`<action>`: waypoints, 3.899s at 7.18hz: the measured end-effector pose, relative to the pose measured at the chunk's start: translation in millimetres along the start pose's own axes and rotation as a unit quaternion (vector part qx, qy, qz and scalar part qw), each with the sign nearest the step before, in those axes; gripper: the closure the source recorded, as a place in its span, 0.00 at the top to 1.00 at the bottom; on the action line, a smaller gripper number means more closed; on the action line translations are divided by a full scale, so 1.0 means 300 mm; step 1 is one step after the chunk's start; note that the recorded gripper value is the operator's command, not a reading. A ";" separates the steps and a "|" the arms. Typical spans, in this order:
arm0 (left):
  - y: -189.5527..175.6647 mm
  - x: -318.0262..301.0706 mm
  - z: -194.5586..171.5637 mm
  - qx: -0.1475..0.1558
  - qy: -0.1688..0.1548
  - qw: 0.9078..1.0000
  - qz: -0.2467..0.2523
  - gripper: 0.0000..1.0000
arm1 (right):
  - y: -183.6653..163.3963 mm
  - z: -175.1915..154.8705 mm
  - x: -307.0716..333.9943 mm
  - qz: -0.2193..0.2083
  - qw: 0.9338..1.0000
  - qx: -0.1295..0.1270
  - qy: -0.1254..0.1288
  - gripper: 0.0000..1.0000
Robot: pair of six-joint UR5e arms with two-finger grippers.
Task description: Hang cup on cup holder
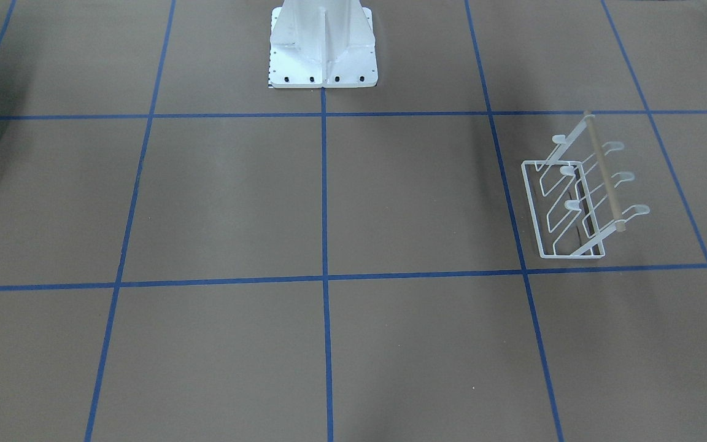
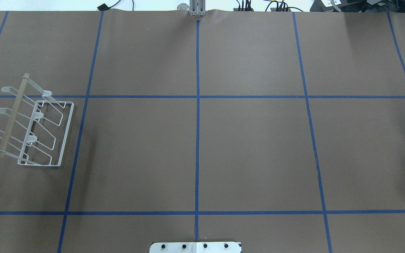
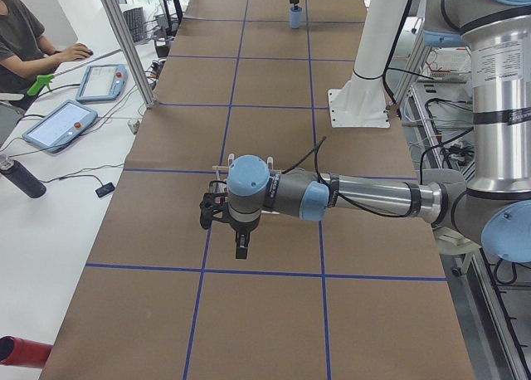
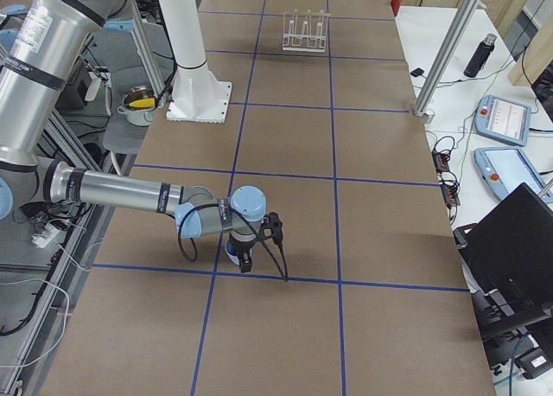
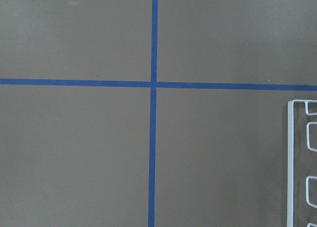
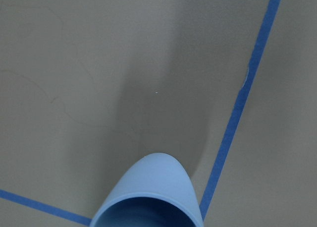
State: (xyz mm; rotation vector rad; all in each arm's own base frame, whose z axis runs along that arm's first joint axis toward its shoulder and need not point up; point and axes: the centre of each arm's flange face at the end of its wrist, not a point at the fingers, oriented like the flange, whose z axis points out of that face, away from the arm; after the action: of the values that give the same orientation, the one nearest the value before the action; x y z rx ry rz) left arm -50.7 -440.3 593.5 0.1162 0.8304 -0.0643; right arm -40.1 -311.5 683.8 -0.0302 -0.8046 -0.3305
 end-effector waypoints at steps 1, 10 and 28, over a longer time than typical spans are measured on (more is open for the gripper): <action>0.000 0.000 0.000 0.000 0.000 1.000 0.000 0.99 | 0.006 0.012 0.010 0.002 1.000 -0.004 0.000 0.81; -0.001 0.000 -0.003 0.001 0.000 1.000 0.000 0.99 | -0.013 -0.166 -0.007 0.101 0.985 0.067 -0.119 0.00; -0.437 1.031 -0.014 0.096 0.139 0.983 0.075 0.98 | -1.025 -0.532 -0.660 0.211 0.920 0.282 -0.175 0.00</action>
State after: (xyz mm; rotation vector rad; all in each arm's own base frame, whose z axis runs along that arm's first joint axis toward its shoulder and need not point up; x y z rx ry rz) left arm 140.9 -573.3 351.9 0.3754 1.0903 0.0139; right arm -148.7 -571.8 401.6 0.2837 -1.1971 0.3347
